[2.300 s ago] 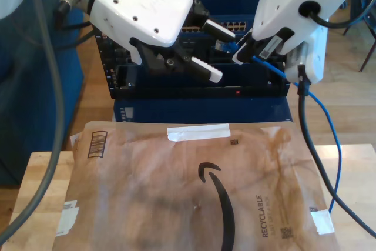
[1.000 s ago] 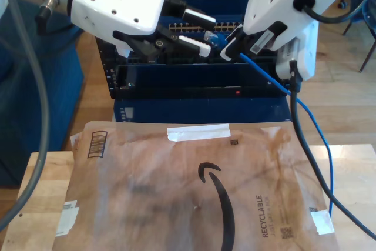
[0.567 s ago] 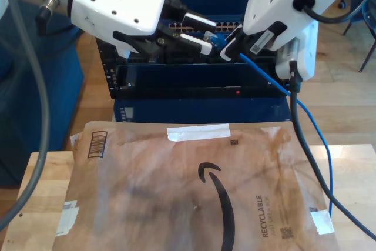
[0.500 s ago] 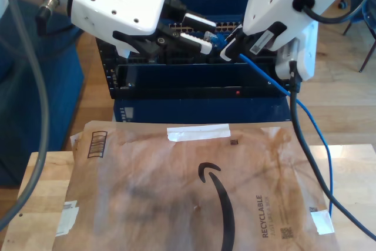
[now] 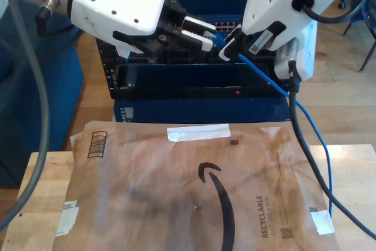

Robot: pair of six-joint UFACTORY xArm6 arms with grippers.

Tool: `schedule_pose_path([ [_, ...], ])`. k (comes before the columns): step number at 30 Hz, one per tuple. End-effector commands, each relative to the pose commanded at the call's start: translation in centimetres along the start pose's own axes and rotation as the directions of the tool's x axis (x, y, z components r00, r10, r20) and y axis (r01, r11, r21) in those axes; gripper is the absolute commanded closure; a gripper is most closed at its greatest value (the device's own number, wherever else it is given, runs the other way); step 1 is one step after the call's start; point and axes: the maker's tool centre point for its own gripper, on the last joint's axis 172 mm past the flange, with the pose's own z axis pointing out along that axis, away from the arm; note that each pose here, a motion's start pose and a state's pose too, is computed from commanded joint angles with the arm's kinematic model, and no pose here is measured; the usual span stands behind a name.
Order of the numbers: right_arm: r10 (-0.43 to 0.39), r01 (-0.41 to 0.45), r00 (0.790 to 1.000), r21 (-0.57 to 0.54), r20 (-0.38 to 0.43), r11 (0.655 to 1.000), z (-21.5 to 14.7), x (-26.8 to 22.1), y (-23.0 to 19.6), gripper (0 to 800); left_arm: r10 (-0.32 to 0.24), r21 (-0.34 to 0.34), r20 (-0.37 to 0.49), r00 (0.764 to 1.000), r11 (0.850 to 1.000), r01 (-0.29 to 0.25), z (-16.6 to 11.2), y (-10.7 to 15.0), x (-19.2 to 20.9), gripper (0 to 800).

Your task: Grab the cable and plug it in

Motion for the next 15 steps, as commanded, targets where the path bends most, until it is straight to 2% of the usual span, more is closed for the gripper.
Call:
schedule_pose_path([
  [2, -0.002, 0.002, 1.000, 0.001, 0.001, 1.000, -0.01, -0.02, -0.03, 799, -0.022, 0.005, 0.008, 1.000, 1.000, 0.022, 0.37, -0.22, 0.81, 757],
  [5, -0.002, 0.002, 1.000, 0.001, 0.001, 1.000, -0.01, -0.02, -0.03, 793, -0.024, 0.004, 0.016, 1.000, 1.000, 0.024, 0.41, -0.19, 0.71, 791],
  [7, 0.000, 0.000, 1.000, 0.000, 0.000, 1.000, 0.10, 0.05, -0.04, 742, -0.024, 0.003, 0.017, 1.000, 1.000, 0.024, 0.40, -0.14, 0.68, 797],
  [8, 0.000, 0.000, 1.000, -0.001, -0.001, 1.000, 0.16, 0.09, -0.02, 652, -0.024, 0.004, 0.018, 1.000, 1.000, 0.024, 0.39, -0.16, 0.61, 797],
  [9, 0.001, -0.001, 1.000, -0.002, 0.000, 1.000, 0.16, 0.06, 0.00, 515, -0.024, 0.004, 0.018, 1.000, 1.000, 0.024, 0.39, -0.16, 0.61, 797],
  [11, -0.006, 0.006, 1.000, -0.001, -0.002, 1.000, 0.20, 0.18, -0.05, 374, -0.024, 0.004, 0.017, 1.000, 1.000, 0.024, 0.32, -0.15, 0.57, 797],
  [15, -0.053, 0.053, 0.999, 0.005, 0.002, 0.999, -0.15, 0.12, -0.01, 168, -0.029, -0.007, 0.032, 0.999, 1.000, 0.029, 0.03, 0.10, -0.06, 797],
])
